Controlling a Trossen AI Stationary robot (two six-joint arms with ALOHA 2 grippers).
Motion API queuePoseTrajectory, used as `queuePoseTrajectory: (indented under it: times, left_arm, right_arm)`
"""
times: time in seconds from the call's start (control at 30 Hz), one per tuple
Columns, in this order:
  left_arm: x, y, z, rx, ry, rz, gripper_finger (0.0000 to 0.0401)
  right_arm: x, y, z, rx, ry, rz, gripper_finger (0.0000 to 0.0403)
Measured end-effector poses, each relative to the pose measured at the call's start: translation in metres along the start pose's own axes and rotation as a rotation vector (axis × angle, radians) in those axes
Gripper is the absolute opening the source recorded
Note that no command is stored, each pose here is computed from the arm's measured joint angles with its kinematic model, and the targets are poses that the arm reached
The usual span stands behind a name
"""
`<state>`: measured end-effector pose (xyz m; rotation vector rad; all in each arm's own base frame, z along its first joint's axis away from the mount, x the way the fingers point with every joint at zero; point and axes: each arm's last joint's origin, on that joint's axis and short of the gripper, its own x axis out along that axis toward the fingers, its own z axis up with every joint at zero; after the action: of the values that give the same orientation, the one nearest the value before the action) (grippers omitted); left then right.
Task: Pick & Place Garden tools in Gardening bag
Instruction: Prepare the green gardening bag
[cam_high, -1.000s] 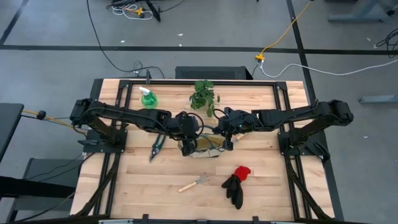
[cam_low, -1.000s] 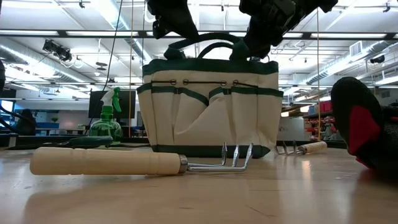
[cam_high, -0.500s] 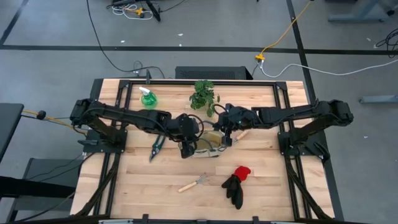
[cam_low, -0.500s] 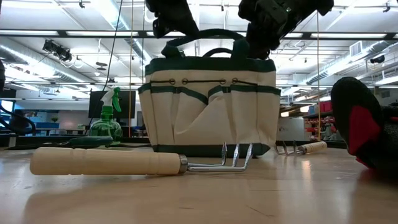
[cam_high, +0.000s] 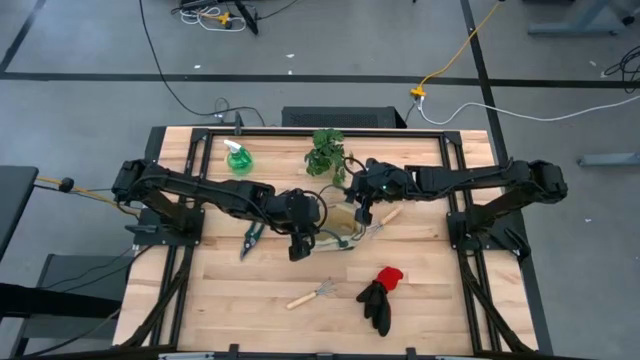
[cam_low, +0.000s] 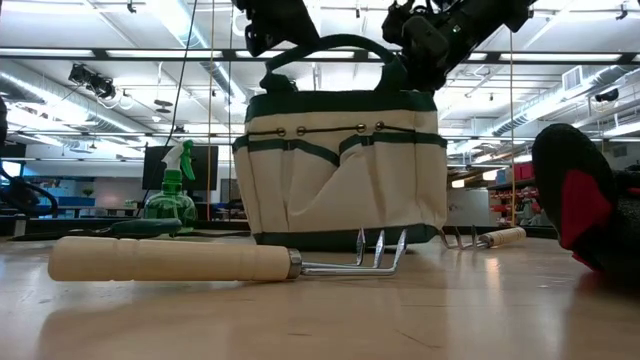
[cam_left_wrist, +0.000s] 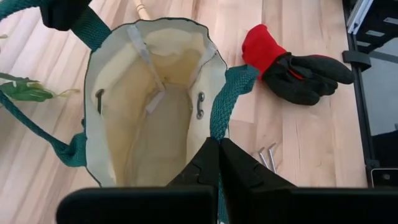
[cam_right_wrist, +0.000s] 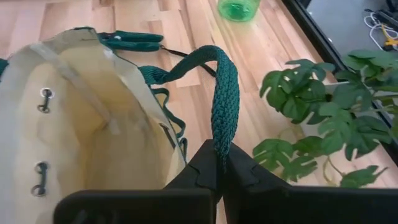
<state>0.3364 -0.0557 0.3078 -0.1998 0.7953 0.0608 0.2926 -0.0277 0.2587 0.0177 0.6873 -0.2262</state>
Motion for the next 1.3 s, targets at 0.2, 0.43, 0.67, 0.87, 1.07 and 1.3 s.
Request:
queuePoseTrajectory:
  times: [0.2, 0.43, 0.67, 0.87, 1.07, 1.3]
  left_arm:
    - [0.000, 0.000, 0.000, 0.000, -0.002, -0.001, 0.0004]
    - [0.000, -0.001, 0.001, -0.001, 0.004, -0.044, 0.0004]
    - [0.000, -0.002, 0.001, 0.000, 0.002, -0.048, 0.0004]
    - [0.000, -0.003, 0.001, 0.000, 0.006, -0.070, 0.0004]
    - [0.000, -0.005, 0.003, 0.022, -0.021, -0.099, 0.0004]
    - [0.000, -0.004, 0.003, 0.024, -0.029, -0.067, 0.0005]
  right_arm:
    - [0.001, -0.010, 0.000, 0.018, 0.001, -0.027, 0.0004]
    - [0.002, -0.020, 0.000, 0.036, 0.003, -0.062, 0.0004]
    - [0.003, -0.029, 0.000, 0.044, 0.005, -0.086, 0.0004]
    - [0.003, -0.038, 0.000, 0.061, 0.007, -0.118, 0.0004]
    - [0.003, -0.044, -0.001, 0.071, 0.008, -0.139, 0.0004]
    - [0.003, -0.045, -0.001, 0.075, 0.008, -0.120, 0.0004]
